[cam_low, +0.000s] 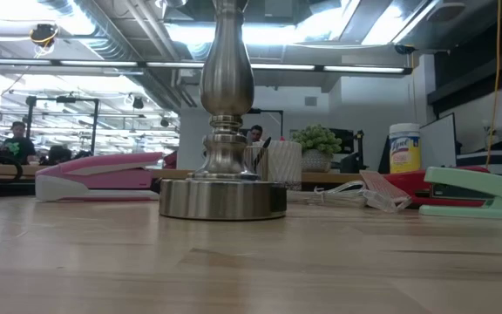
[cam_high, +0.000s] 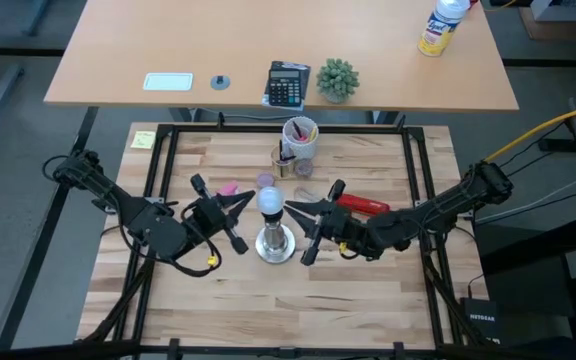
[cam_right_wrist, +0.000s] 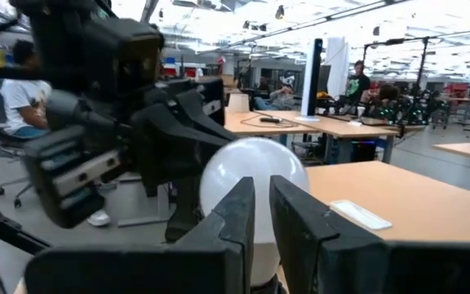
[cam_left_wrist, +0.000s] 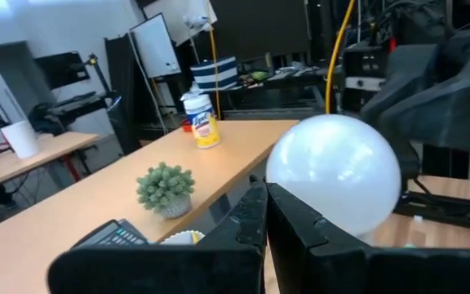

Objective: Screw lightbulb
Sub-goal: Remove the lightbulb from the lamp socket

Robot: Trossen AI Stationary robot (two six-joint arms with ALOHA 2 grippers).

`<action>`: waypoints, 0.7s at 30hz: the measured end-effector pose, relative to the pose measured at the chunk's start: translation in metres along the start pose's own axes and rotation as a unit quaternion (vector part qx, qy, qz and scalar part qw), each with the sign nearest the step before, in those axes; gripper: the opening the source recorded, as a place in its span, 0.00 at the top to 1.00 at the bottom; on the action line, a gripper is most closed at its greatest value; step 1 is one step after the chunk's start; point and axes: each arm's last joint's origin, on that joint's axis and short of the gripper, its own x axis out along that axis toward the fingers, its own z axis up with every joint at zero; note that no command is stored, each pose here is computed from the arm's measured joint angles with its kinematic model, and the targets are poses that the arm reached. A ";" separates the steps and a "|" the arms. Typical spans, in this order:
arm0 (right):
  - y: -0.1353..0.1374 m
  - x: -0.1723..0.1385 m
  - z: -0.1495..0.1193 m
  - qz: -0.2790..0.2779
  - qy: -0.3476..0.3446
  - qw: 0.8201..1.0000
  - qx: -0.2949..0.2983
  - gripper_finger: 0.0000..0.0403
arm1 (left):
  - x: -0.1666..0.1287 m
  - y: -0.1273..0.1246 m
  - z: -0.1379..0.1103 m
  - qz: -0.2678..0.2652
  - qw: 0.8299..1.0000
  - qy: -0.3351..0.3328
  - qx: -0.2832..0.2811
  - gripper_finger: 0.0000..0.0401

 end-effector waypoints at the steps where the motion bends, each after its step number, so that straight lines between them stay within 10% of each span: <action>1: -0.001 0.002 -0.001 -0.005 0.002 1.000 -0.001 0.88 | -0.001 0.000 0.000 -0.003 1.000 0.000 0.000 1.00; 21: -0.017 0.019 -0.007 -0.034 0.005 0.999 0.006 0.88 | -0.012 -0.008 0.000 -0.068 0.998 -0.007 -0.018 1.00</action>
